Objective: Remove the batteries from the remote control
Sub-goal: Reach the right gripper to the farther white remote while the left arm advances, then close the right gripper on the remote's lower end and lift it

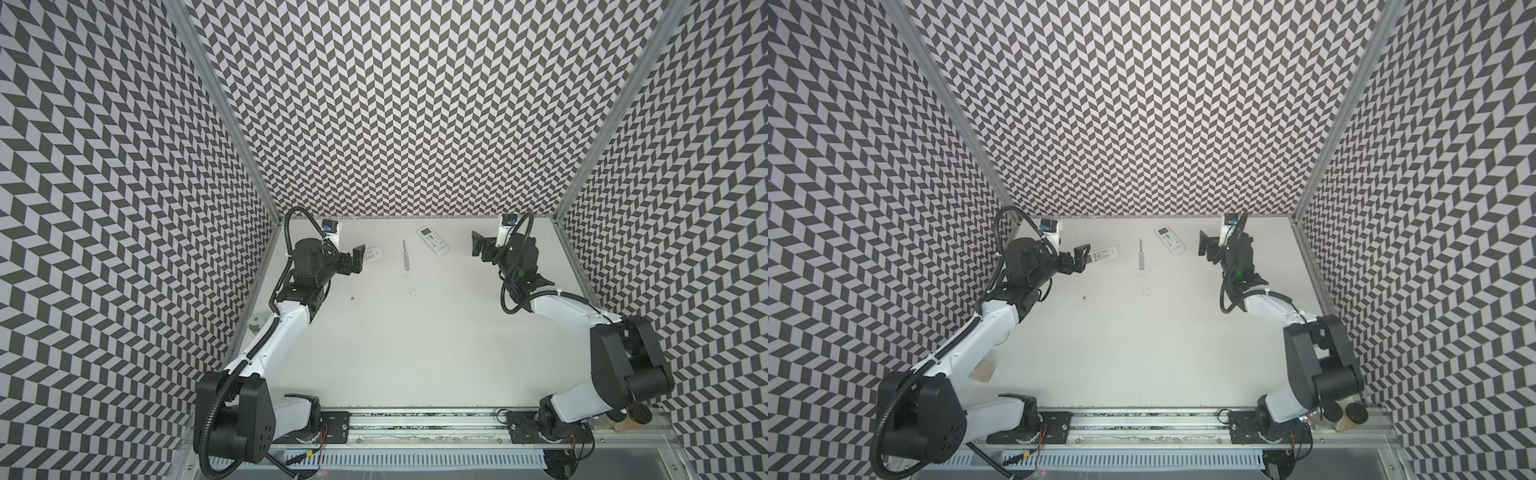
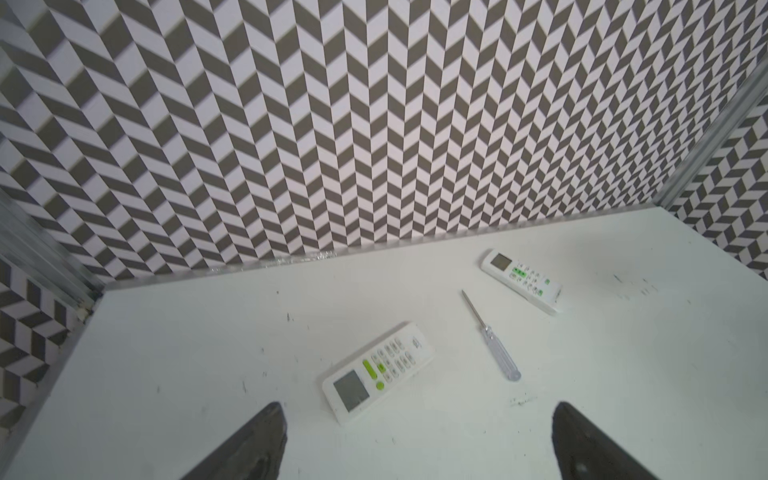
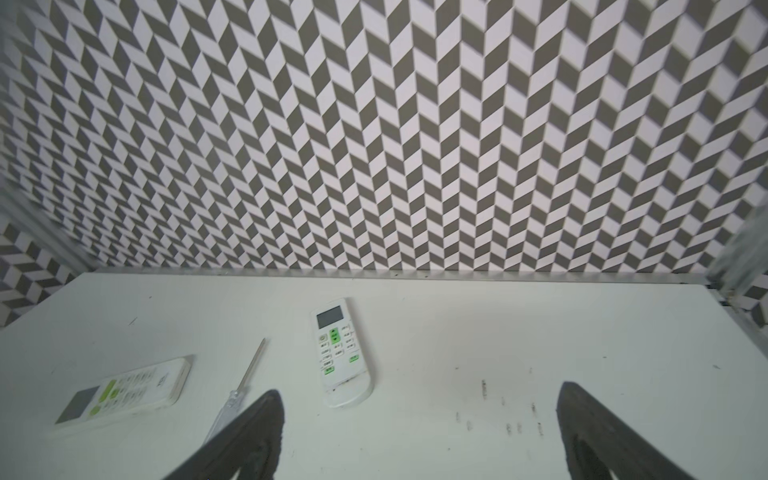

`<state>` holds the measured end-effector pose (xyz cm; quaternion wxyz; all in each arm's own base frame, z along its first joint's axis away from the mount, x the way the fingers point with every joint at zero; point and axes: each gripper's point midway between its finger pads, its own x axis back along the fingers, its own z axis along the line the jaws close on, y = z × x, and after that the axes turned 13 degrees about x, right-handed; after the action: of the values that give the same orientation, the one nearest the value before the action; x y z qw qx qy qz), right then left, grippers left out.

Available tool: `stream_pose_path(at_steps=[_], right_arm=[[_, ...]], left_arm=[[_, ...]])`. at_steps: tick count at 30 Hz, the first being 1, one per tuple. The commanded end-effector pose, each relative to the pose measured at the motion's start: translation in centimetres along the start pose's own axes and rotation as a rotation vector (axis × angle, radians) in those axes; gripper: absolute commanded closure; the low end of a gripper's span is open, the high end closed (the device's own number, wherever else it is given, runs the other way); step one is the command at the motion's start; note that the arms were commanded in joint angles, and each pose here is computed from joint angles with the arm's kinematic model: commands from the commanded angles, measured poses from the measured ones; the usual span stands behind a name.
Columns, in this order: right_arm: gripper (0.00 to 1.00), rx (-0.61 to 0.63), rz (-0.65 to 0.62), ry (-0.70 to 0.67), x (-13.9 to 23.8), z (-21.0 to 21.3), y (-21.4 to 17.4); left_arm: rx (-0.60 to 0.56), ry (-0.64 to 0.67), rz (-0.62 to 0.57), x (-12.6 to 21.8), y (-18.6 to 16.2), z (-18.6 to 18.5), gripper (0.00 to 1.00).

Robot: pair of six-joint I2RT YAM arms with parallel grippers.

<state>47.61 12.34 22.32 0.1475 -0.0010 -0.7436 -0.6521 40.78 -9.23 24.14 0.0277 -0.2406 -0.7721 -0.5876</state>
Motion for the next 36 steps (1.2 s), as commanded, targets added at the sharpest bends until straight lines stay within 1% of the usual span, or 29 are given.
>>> stream_pose_path(at_steps=[1,3,8,11,16,20,23,26,32,36], right_arm=[[0.01,0.022,0.059,0.117,-2.2,3.7,-1.3],[0.01,0.053,0.102,0.182,-4.5,5.7,-2.1],[0.01,0.097,0.279,0.262,-9.6,8.3,-5.3],[0.01,0.129,0.308,0.261,-11.6,8.6,-6.3],[0.0,0.179,0.318,0.3,-13.1,9.5,-8.0],[0.01,0.212,0.389,0.304,-14.5,9.7,-10.1],[0.01,0.226,0.413,0.337,-15.3,10.3,-11.2],[0.01,0.245,0.44,0.338,-16.4,10.5,-12.2],[0.0,0.241,0.488,0.338,-18.5,11.1,-13.8],[0.0,0.245,0.513,0.359,-18.9,12.0,-15.1]], left_arm=[[0.038,-0.07,0.033,0.0,-0.4,-1.0,0.0],[0.049,-0.087,0.041,-0.2,-0.6,-1.3,0.0],[0.045,-0.114,0.058,0.2,-1.2,-2.1,0.0],[0.043,-0.124,0.051,0.4,-0.9,-2.4,0.0],[0.044,-0.126,0.052,0.4,-0.5,-2.5,0.0],[0.034,-0.137,0.05,0.4,-0.5,-2.9,0.0],[0.028,-0.131,0.054,0.5,-0.2,-3.0,0.0],[0.015,-0.127,0.05,0.4,-0.2,-3.1,0.0],[0.002,-0.131,0.053,0.5,-0.2,-3.3,0.0],[0.003,-0.132,0.049,0.6,0.2,-3.4,0.0]])
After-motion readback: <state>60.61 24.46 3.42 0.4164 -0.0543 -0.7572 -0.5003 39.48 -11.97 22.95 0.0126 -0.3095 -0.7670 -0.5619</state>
